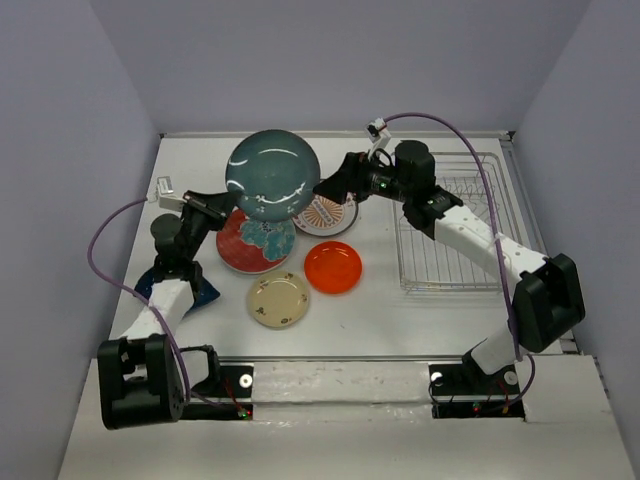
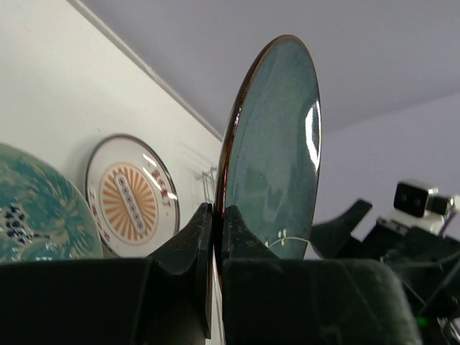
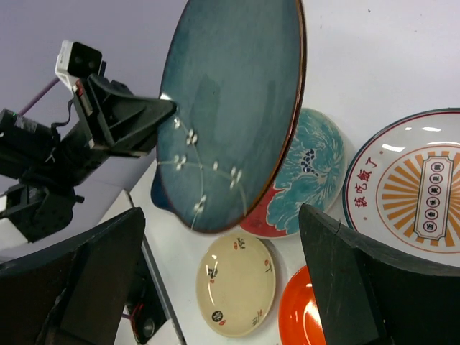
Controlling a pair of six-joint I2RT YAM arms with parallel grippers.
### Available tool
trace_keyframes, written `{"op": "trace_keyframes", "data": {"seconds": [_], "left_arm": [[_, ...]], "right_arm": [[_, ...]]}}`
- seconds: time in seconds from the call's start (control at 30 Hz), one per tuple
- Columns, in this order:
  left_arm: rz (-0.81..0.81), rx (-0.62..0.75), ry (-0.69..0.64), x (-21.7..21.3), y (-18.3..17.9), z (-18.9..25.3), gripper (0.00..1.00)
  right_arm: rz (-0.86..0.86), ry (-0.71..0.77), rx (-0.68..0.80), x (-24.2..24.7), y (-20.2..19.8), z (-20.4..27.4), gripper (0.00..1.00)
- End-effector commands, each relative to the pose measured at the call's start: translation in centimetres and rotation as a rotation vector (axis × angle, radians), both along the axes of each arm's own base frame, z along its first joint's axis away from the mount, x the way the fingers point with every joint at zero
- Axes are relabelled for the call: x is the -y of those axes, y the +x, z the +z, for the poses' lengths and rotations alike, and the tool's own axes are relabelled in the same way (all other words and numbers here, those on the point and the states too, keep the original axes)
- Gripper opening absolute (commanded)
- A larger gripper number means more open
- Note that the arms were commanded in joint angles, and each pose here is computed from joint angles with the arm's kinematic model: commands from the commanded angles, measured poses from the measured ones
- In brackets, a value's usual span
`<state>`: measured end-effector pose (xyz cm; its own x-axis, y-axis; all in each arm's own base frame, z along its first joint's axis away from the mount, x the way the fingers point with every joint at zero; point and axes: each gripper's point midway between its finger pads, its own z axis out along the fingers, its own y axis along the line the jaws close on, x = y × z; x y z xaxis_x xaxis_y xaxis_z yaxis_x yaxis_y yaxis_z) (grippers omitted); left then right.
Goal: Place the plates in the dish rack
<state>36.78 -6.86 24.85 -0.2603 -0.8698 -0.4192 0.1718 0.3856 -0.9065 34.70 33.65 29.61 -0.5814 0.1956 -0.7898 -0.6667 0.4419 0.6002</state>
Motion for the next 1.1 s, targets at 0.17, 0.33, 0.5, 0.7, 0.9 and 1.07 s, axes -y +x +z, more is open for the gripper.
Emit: {"op": "trace_keyframes", "data": {"seconds": [0.17,0.33,0.5,0.7,0.9,1.07], "left_arm": [[-0.205,0.270,-0.023,4.0,-6.6,6.5,0.06],[-0.274,0.269,0.003,5.0,-7.9,5.5,0.06],[-0.307,0.248,0.129,5.5,-7.9,3.7,0.06],[-0.367,0.245,0.191,6.3,-8.8,3.1,0.20],[-0.448,0.252,0.245,7.7,-10.3,2.3,0.85],[-0.512,0.313,0.321,9.8,-12.2,3.8,0.99]], "right_arm": [[-0.124,-0.010,-0.007,1.0,1.6,-0.4,0.93],[-0.085,-0.017,-0.040,0.7,0.9,-2.0,0.87],[0.081,0.090,-0.081,-0.8,-1.9,-0.6,0.47],[0.110,0.126,-0.091,-0.7,-3.1,-0.3,0.07],[-0.082,0.127,-0.050,3.7,-1.1,1.2,0.07],[-0.395,0.133,0.020,14.3,2.2,5.3,0.07]]}}
